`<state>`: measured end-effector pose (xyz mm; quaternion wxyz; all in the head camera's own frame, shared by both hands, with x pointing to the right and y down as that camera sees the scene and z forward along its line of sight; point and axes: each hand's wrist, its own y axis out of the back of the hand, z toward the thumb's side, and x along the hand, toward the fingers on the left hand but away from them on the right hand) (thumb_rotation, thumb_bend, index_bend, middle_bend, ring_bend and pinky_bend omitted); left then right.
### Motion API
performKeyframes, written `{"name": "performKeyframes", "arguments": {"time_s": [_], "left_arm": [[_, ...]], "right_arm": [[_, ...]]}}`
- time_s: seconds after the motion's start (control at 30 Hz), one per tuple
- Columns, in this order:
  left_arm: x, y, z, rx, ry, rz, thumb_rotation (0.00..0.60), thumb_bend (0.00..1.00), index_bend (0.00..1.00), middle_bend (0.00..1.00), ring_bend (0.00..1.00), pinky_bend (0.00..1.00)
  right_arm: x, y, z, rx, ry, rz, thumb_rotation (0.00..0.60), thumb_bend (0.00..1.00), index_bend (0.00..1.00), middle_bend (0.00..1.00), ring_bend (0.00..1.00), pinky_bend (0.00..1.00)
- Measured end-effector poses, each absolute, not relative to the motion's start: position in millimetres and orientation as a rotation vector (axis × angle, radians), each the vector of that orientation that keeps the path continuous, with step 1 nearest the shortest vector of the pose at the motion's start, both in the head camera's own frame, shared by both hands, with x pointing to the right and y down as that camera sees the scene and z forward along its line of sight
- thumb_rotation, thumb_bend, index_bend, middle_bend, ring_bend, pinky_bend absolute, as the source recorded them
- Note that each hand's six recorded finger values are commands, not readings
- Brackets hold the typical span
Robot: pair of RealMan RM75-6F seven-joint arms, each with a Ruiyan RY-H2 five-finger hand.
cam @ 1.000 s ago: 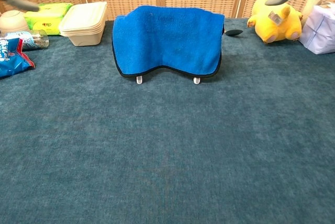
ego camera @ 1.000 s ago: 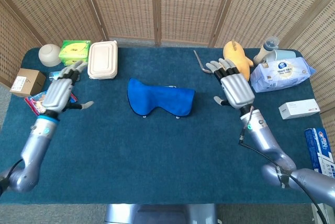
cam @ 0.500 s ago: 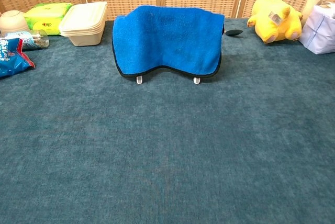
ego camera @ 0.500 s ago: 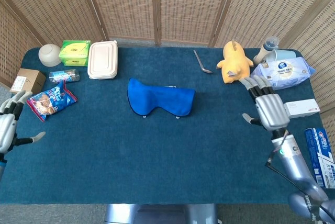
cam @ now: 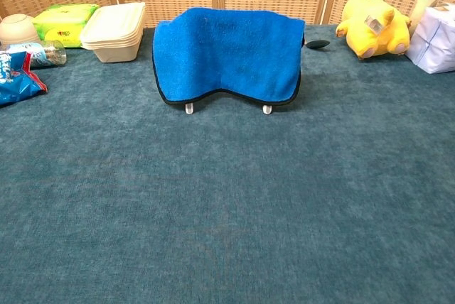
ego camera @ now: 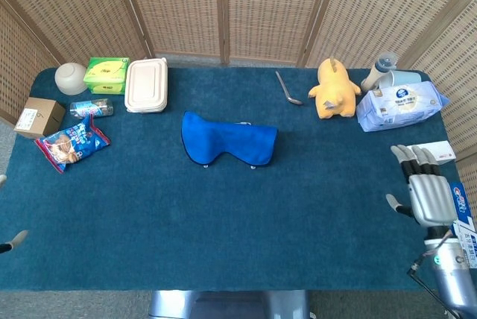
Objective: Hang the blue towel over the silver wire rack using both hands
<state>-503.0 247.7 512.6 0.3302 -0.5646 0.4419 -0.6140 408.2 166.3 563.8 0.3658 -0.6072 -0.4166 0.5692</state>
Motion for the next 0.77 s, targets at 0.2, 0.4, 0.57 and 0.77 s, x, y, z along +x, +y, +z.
{"name": "performKeyframes", "arguments": {"time_s": [0.2,0.4,0.57,0.77], "left_arm": [[-508,273,512,-1.436,1.144,-1.663,0.6,0.19,0.13,0.03,0.0,0.0],[-511,286,511,-1.415,1.152,-1.685,0.6,0.19,0.14,0.04,0.0,0.0],[-505,281,511,-1.424,1.143,-1.664,0.6,0.19,0.14,0.04,0.0,0.0],[-501,272,508,-1.416,1.138,-1.641,0.6,0.19,0.14,0.04,0.0,0.0]], "right_arm": [[425,190,554,-1.49,-1.091,1.552,0.6,0.25,0.09,0.12,0.01,0.04],[436,205,547,-1.444,-1.109,1.599,0.6,0.25,0.11,0.12,0.01,0.04],[434,208,545,-1.452,-1.117,1.583,0.6,0.25,0.11,0.12,0.01,0.04],[436,210,545,-1.452,-1.141,1.576,0.6,0.25,0.11,0.12,0.01,0.04]]}}
